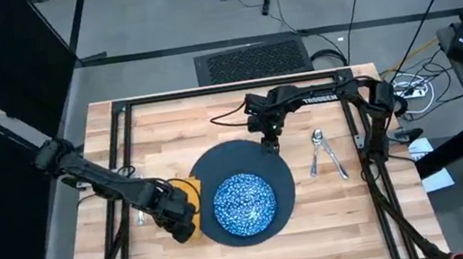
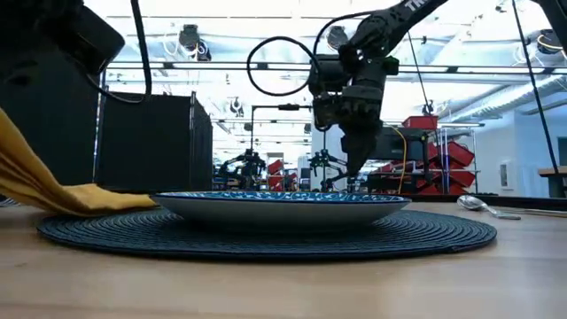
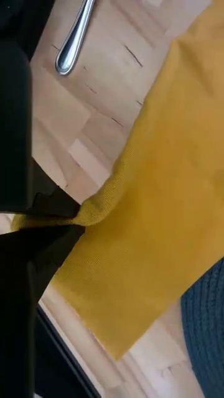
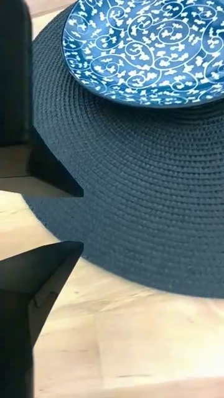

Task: Set table place
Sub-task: Put the yellow table napkin on the left of the blue plate, then put the fork on the yellow table napkin

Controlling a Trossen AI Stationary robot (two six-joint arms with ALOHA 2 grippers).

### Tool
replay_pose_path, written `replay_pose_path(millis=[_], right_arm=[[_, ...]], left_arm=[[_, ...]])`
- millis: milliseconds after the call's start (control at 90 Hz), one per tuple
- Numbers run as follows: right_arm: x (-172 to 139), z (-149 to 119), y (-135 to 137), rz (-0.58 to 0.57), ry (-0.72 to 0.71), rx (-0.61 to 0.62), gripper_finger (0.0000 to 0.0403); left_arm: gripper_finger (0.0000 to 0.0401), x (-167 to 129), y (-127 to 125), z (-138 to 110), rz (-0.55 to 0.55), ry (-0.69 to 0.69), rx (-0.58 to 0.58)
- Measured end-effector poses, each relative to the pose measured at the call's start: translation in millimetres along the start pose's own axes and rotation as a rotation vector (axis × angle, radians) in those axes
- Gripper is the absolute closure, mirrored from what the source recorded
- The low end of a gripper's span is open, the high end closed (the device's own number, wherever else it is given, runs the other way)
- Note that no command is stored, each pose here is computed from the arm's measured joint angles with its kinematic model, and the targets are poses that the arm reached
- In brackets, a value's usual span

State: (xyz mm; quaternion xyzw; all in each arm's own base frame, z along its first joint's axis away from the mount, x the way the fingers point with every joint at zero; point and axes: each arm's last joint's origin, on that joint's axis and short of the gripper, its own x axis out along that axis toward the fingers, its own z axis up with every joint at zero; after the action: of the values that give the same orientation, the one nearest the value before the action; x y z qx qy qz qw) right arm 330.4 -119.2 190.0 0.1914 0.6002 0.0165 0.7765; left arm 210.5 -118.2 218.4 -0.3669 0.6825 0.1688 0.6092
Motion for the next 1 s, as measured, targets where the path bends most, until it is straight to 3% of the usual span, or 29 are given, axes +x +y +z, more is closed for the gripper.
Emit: replay_pose_path(millis=[300, 522, 667, 878, 1000], right_arm=[[-0.6, -1.0, -1.6, 0.0, 0.007, 0.006, 0.0287], [-0.6, -1.0, -1.6, 0.0, 0.008, 0.001, 0.0287], [-0.6, -1.1, -1.5, 0.0, 0.008, 0.001, 0.0287], [-0.4, -1.0, -1.1, 0.0, 0.008, 0.0, 0.0287], [-0.4, -1.0, -1.1, 0.0, 0.008, -0.001, 0.0287]], left_arm=[[0.0306, 1.0, -1.4, -6.2, -0.016, 0.078, 0.029], [0.0295, 0.5, 1.9, -9.8, -0.002, 0.18, 0.01], [0.0294, -1.3, 16.2, -13.7, 0.145, 0.206, -0.031], [0.0294, -0.3, 39.7, -4.4, 0.407, -0.018, 0.031], [0.0294, 9.7, 60.4, 9.3, 0.494, -0.067, -0.105]])
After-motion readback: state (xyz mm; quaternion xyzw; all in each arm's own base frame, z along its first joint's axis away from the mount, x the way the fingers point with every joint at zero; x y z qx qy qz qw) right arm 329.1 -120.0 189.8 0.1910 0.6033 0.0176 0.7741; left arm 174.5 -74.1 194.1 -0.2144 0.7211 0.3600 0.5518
